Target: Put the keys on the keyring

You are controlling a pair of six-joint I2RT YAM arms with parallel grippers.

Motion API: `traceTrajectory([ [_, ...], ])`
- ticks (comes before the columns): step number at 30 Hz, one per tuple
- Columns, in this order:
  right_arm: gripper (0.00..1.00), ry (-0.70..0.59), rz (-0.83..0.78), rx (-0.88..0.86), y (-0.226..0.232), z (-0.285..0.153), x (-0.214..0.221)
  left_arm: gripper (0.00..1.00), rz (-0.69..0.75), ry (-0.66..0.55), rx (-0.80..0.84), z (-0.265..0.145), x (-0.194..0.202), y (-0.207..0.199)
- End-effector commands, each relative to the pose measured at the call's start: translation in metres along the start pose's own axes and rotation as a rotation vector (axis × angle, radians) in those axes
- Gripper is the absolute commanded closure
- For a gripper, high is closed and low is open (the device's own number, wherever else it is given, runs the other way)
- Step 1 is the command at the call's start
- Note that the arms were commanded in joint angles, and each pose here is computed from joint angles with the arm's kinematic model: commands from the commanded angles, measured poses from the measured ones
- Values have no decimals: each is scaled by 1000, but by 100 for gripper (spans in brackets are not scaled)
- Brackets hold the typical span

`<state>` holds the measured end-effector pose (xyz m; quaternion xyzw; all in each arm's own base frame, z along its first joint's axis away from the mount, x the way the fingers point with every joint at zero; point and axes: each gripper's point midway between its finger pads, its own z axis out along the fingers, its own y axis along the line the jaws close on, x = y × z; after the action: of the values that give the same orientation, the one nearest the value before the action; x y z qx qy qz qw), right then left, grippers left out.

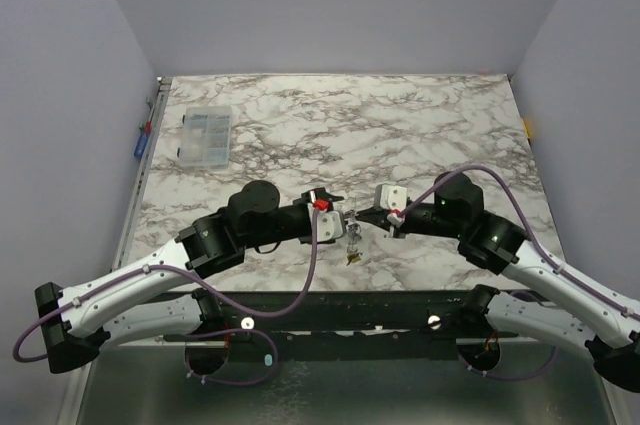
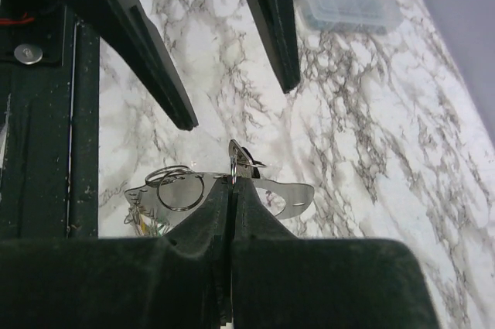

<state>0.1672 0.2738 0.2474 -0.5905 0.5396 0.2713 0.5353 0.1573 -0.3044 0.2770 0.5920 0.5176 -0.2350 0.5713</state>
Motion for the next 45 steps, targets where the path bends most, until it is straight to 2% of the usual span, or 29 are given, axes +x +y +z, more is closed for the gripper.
traceTrajectory([
  [1,99,-182,-79,14,-3,-6,-41,53,-3,-113,50,-15,-37,-5],
  [4,99,-236,-94,17,-1,-10,-51,60,-6,-151,76,-19,-49,-7],
  [11,99,-332,-105,49,-2,-24,-73,56,-9,-159,105,-16,-51,-12],
  [19,99,-369,-112,30,4,-33,-83,52,17,-122,61,-15,-40,-5],
  [23,99,-382,-110,17,7,-35,-86,52,40,-110,23,-15,-37,2],
  [26,100,-390,-111,7,8,-36,-89,58,48,-113,19,-14,-37,3],
  [30,99,-395,-112,-5,10,-36,-90,60,49,-113,25,-11,-34,0],
  [36,99,-404,-116,6,9,-37,-92,81,46,-121,76,-7,-29,-11],
  [39,99,-410,-117,10,7,-36,-93,100,42,-131,94,-7,-29,-15],
  [45,99,-445,-122,74,-5,-34,-99,100,18,-143,85,-9,-31,-15],
])
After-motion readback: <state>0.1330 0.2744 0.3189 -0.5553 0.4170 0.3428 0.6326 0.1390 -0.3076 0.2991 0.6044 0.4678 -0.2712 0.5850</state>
